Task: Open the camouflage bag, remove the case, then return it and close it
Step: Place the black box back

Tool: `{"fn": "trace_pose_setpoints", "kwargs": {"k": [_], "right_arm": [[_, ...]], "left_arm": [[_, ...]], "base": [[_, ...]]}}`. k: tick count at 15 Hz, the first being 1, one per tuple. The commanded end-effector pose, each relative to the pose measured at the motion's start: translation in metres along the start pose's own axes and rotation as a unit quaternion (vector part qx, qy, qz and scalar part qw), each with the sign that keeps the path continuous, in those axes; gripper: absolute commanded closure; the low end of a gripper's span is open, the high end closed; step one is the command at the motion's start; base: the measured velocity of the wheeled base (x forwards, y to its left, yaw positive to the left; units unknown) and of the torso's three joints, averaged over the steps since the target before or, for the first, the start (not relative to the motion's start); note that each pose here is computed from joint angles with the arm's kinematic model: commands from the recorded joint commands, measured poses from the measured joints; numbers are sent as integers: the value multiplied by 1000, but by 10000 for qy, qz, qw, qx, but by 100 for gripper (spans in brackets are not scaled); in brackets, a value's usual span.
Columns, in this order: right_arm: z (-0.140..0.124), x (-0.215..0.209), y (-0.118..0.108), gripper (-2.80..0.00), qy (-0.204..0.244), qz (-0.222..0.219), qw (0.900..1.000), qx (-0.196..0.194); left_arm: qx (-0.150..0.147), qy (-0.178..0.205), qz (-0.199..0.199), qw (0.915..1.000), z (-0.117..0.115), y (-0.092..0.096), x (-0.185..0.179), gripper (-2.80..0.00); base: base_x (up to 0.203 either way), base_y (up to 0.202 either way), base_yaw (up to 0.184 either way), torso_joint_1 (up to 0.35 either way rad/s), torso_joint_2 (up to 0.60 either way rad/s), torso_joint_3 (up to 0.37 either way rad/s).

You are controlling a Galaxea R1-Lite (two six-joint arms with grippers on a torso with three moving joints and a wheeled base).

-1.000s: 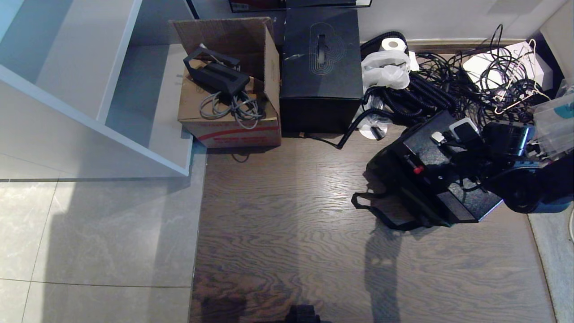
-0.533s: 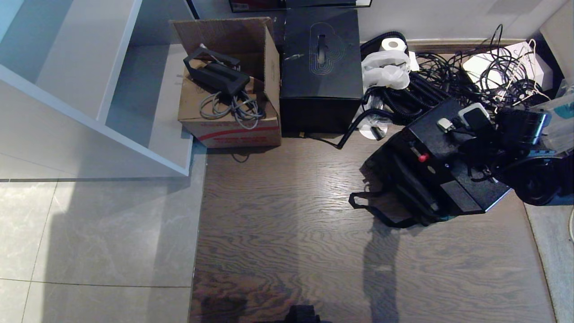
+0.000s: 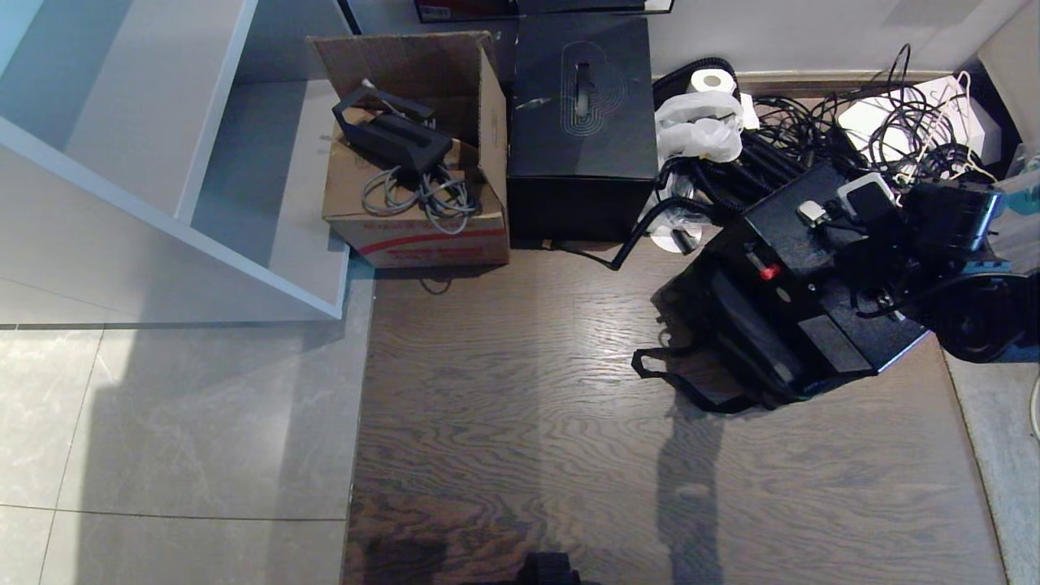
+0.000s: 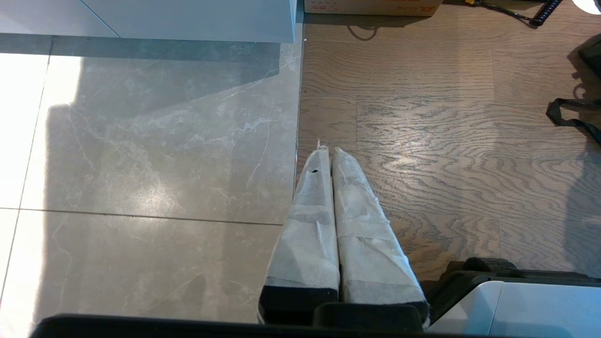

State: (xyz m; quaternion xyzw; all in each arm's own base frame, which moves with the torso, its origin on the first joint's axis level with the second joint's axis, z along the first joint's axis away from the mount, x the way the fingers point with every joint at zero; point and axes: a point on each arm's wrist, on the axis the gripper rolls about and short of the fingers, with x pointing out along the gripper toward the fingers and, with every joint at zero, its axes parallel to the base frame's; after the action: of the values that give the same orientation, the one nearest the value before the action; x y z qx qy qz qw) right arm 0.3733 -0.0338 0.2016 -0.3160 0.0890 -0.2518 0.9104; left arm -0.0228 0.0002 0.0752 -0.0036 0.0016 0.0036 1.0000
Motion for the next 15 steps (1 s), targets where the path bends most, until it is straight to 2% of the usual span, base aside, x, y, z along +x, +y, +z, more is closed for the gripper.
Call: {"fn": "trace_pose_setpoints", "kwargs": {"k": [1,6,15], "right_arm": [[-6,4,11,0,77,91,9999,18],[-15,4,18,0,211,193,9996,44],[-16,-10,3,0,223,153,9996,18]], "left_arm": [[-2,-1,2,10000,0,0,0,0],[-2,-1,2,10000,0,0,0,0],[-2,-1,2,10000,0,0,0,0]], "base": [[0,0,0,0,0,0],[0,0,0,0,0,0],[0,0,0,0,0,0]]}}
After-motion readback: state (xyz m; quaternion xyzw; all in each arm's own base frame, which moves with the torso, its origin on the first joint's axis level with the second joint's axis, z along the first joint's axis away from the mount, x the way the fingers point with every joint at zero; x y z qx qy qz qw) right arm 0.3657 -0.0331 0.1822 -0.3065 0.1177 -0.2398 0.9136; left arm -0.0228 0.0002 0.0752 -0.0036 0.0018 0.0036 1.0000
